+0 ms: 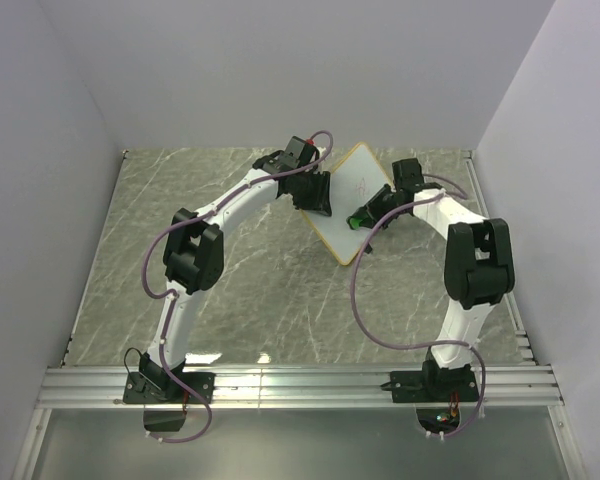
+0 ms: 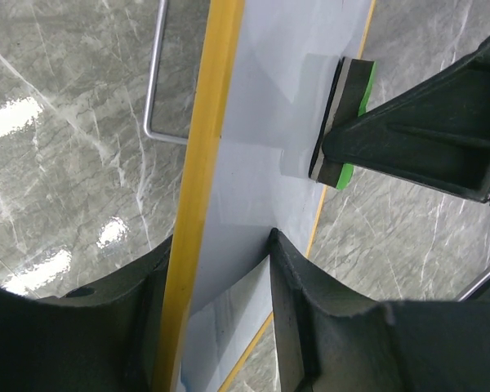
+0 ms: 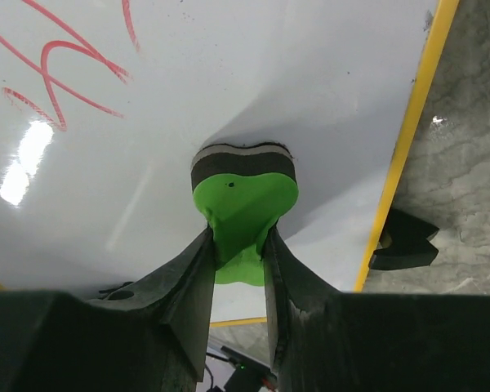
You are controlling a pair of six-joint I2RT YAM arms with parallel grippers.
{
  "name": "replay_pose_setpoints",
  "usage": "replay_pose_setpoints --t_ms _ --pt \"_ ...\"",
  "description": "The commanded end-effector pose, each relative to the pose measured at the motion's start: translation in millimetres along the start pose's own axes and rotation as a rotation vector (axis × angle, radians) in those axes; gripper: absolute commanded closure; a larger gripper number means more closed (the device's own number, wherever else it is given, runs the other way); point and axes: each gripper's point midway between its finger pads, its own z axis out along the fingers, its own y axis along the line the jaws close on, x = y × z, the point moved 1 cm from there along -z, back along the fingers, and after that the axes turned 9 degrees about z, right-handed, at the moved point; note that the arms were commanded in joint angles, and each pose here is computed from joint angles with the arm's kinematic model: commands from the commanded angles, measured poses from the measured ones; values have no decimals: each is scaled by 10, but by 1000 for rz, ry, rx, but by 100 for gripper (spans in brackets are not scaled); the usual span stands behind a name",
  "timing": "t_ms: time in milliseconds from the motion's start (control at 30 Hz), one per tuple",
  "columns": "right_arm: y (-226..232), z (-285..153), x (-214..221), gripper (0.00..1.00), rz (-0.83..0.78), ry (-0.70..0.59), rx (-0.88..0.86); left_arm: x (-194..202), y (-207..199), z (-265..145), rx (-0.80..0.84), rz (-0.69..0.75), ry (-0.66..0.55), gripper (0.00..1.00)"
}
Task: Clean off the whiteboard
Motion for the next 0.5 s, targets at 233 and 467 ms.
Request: replay_pose_setpoints --t_ms 233,467 --pt "1378 -119 -563 100 19 -36 -196 389 108 172 -92 70 125 100" --pt "1333 125 -620 100 86 -2 -192 414 105 183 -100 86 137 100"
